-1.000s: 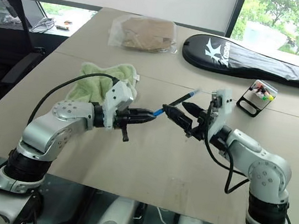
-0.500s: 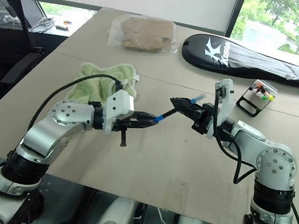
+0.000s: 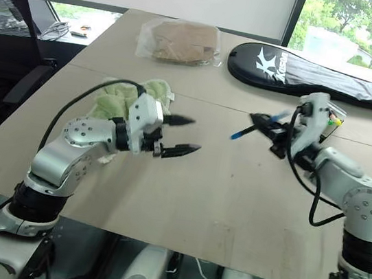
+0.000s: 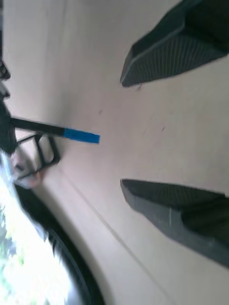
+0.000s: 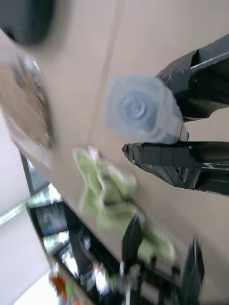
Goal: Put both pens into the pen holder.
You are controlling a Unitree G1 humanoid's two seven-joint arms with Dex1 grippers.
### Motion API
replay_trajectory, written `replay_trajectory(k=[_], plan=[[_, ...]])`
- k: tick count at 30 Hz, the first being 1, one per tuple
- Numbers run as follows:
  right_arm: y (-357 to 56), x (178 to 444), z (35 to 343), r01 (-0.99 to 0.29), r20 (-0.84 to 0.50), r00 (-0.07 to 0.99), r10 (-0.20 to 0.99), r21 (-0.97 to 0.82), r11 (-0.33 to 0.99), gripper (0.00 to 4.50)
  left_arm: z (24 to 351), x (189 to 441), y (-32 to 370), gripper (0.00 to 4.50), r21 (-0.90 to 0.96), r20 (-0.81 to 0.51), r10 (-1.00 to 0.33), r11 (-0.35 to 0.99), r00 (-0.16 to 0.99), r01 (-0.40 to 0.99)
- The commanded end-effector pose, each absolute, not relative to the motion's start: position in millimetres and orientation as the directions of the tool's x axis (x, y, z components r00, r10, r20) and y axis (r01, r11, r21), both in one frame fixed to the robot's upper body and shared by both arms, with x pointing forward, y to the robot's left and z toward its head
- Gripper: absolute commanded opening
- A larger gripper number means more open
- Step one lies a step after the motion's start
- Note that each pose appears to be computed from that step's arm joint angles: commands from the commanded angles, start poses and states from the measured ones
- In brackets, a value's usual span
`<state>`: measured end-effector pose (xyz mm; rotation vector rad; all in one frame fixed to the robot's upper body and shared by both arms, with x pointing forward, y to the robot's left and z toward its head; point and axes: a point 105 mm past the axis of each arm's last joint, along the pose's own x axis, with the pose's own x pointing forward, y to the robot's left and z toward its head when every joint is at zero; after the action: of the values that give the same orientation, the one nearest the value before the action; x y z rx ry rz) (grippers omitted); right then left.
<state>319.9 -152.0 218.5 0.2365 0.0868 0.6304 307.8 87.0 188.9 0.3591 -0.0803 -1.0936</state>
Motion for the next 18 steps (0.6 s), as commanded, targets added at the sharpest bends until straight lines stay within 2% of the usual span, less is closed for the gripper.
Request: replay_trajectory(k=[1,4,8,13,18], plan=[[-183.3,320.9,259.7,-0.499,0.139,0.860,0.491,0.031,0.866,0.10,203.9,316.4,89.8,4.23,0.306,-0.030,-0.843,0.504,0.537,0.808],[-201.9,327.8,274.3,-0.381,0.186,0.895,0.404,-0.149,0.912,0.10,210.4,316.4,82.1,4.23,0.285,0.063,-0.840,0.532,0.539,0.797],[-217.1,339.1,281.3,-0.225,0.227,0.925,0.304,-0.318,0.921,0.10,212.3,308.9,71.5,4.23,0.232,0.087,-0.867,0.496,0.490,0.837],[-231.2,351.3,273.3,-0.087,0.239,0.951,0.196,-0.402,0.911,0.10,221.0,295.7,61.2,4.23,0.173,0.125,-0.911,0.410,0.393,0.896],[-236.5,360.5,259.0,-0.051,0.217,0.963,0.160,-0.436,0.899,0.10,225.2,291.2,58.4,4.23,0.161,0.132,-0.923,0.380,0.362,0.911]])
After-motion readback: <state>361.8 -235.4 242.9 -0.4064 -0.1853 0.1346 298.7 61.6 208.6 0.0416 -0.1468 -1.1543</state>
